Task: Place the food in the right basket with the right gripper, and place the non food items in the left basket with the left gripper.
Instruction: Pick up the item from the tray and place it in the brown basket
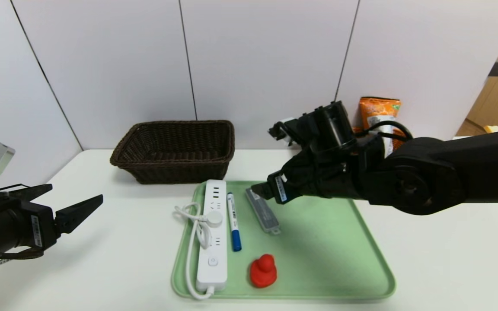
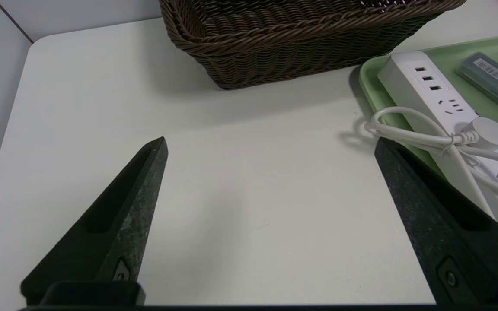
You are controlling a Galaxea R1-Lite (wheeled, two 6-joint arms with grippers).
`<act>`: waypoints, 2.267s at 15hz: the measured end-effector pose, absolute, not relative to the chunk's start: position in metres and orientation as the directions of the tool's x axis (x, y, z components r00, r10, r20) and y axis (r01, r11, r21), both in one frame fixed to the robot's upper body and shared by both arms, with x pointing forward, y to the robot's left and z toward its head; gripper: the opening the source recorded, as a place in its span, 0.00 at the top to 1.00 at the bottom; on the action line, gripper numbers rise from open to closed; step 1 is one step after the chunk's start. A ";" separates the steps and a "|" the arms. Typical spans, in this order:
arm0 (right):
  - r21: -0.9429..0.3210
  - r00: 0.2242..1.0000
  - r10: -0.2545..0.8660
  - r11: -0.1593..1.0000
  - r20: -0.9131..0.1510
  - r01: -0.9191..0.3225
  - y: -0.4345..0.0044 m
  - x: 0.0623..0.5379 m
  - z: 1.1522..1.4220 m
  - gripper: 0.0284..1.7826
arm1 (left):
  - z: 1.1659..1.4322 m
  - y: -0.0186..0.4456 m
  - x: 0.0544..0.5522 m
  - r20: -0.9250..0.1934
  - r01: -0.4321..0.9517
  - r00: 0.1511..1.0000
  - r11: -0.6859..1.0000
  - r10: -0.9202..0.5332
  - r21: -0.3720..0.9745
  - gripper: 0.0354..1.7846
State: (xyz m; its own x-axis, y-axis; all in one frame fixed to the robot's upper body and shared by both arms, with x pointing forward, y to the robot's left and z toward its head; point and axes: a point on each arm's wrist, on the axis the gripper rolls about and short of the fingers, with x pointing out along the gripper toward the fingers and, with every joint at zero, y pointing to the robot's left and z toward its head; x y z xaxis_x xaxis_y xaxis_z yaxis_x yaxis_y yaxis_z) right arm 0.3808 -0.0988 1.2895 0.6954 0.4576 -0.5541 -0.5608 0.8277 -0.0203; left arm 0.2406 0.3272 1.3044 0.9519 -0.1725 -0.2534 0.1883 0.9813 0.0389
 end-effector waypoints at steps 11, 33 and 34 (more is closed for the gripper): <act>-0.061 0.653 0.379 0.836 -0.655 -0.546 -0.085 0.396 1.235 0.05 | 1.300 0.327 0.238 -0.264 0.189 0.949 0.981 -0.172 0.039 0.06; -0.066 0.659 0.380 0.835 -0.649 -0.547 -0.078 0.398 1.220 0.70 | 1.301 0.327 0.235 -0.254 0.188 0.952 0.981 -0.171 0.044 0.06; -0.066 0.662 0.383 0.835 -0.645 -0.547 -0.078 0.398 1.221 0.70 | 1.302 0.327 0.235 -0.253 0.188 0.952 0.981 -0.172 0.044 0.06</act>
